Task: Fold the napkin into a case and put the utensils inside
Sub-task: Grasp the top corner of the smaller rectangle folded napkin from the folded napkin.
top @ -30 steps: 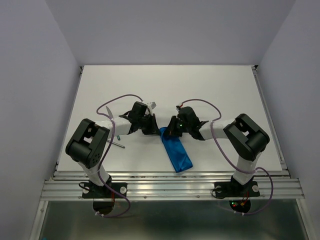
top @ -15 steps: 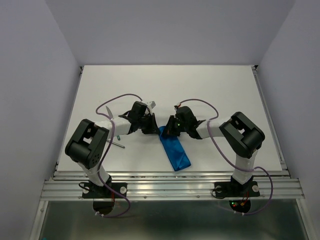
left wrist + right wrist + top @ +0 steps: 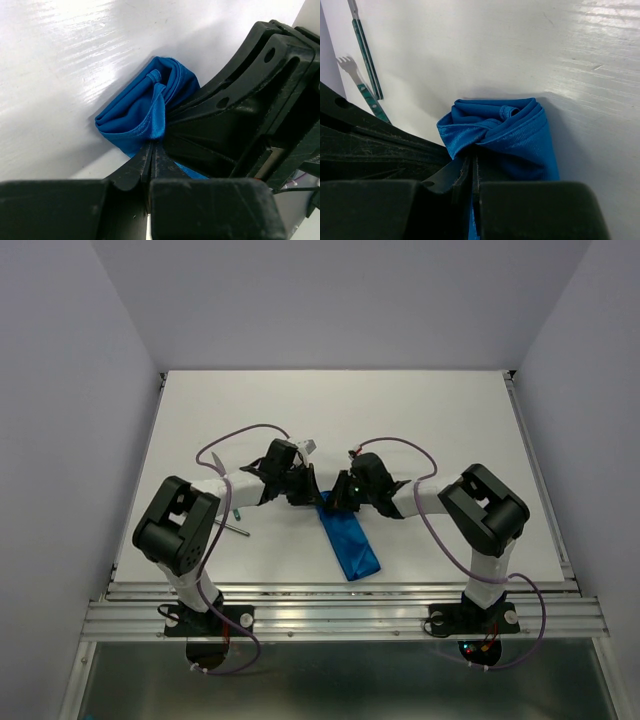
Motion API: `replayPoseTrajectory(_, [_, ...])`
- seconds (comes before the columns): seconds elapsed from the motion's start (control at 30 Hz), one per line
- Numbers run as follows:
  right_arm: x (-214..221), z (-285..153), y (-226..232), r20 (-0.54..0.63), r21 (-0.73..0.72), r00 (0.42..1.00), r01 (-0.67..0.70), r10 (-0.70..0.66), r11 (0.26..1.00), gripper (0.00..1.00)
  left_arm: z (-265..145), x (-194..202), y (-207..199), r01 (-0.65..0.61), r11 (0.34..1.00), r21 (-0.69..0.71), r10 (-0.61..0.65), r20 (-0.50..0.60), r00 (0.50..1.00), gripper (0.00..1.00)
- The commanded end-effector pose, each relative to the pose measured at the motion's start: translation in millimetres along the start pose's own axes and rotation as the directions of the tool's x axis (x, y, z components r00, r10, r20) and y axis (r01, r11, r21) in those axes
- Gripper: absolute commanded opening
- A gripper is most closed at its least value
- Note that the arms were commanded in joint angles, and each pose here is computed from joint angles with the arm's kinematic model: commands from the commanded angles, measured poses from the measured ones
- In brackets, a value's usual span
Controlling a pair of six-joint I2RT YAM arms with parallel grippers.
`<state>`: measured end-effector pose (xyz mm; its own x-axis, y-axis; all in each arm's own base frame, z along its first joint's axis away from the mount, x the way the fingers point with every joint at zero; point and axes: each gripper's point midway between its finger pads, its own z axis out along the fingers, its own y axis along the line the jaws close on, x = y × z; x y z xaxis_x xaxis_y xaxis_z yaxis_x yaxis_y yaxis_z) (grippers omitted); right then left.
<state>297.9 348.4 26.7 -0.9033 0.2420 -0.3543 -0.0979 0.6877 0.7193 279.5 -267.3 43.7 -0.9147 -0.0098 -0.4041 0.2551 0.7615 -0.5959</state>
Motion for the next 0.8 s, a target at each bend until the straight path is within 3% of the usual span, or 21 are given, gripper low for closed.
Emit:
replayPoseTrajectory(0.0, [1,3,-10,0.006,0.056,0.999,0.032,-0.032,0.998,0.06,10,-5,-3,-0.03,0.999,0.018,0.03,-0.019,0.999,0.05])
replayPoseTrajectory(0.2, [-10,-5,1,0.042,0.051,0.998,0.04,-0.043,0.998,0.06,18,13,10,-0.005,1.0,-0.008,0.004,-0.088,0.996,0.02])
replayPoseTrajectory(0.53, [-49,-58,43,0.202,0.023,0.973,0.108,-0.11,0.994,0.09,6,15,4,-0.012,1.0,0.004,0.013,-0.074,0.997,0.02])
replayPoseTrajectory(0.77, [-29,-50,14,0.146,0.081,0.984,0.088,-0.099,0.993,0.09,1,7,-4,-0.029,0.999,0.025,0.03,-0.053,0.998,0.03])
